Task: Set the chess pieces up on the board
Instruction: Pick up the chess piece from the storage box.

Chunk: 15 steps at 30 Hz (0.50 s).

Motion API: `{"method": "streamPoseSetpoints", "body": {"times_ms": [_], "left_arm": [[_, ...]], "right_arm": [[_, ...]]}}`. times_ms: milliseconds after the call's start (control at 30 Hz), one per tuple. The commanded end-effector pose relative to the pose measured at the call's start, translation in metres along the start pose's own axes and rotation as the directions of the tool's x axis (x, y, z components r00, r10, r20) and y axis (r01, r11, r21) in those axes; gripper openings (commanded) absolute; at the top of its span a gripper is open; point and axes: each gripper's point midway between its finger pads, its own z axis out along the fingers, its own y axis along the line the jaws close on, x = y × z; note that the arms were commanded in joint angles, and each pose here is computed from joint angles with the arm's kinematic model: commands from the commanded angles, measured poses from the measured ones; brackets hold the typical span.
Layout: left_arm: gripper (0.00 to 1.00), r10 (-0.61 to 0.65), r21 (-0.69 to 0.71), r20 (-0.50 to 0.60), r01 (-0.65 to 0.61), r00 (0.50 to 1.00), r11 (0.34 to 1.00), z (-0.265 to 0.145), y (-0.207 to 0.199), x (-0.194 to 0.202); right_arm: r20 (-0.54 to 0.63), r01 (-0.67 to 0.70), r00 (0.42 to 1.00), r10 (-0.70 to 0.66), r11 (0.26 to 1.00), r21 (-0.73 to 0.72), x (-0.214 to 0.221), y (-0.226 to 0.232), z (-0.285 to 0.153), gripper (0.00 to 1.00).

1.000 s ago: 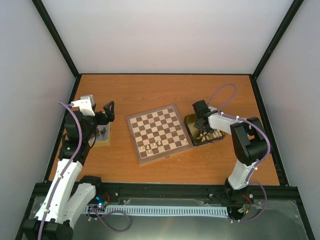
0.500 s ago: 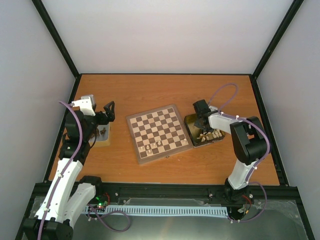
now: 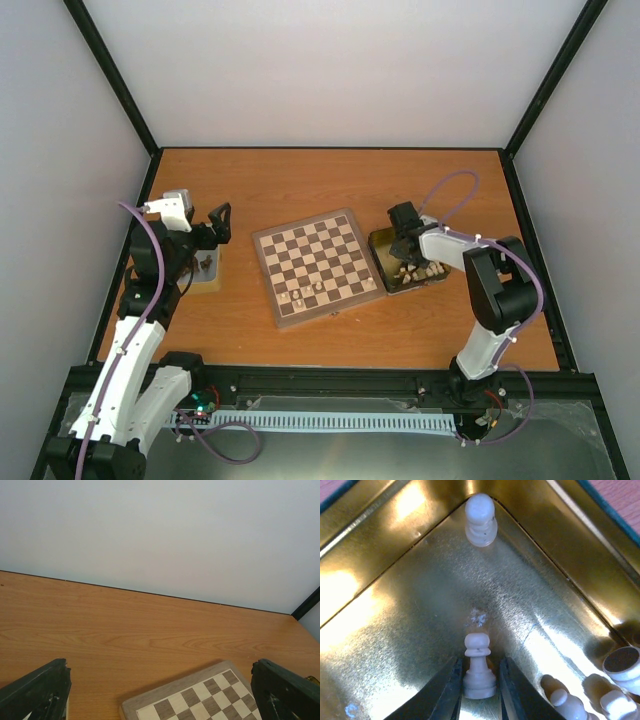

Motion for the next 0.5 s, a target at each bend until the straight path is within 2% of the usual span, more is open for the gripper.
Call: {"method": "streamPoseSetpoints", "body": {"times_ms": [0,100,233,467], "left_arm": [[1.00,0.006,0.039,0.052,-0.008,0.999,0.999,-0.004,-0.011,-0.018],[1.00,0.006,0.040,0.054,-0.008,0.999,0.999,-0.004,-0.011,-0.018],[1.00,0.002,0.077,0.051,-0.006,0.999,0.997,-0.004,-0.017,-0.018],[1.00,0.020,0.337,0.013,-0.023,1.000,0.941,-0.003,-0.060,-0.008]], "right_arm": [[-0.136,0.005,0.991,0.003,0.999,0.053,0.037,-0.022,0.006,0.20],[-0.127,0.006,0.992,-0.001,0.999,0.042,0.035,-0.021,0.005,0.16],[-0.050,0.043,0.998,-0.045,0.998,-0.036,0.017,-0.009,-0.008,0.15],[0.127,0.125,0.987,-0.096,0.961,-0.247,-0.027,0.025,-0.068,0.14]]}}
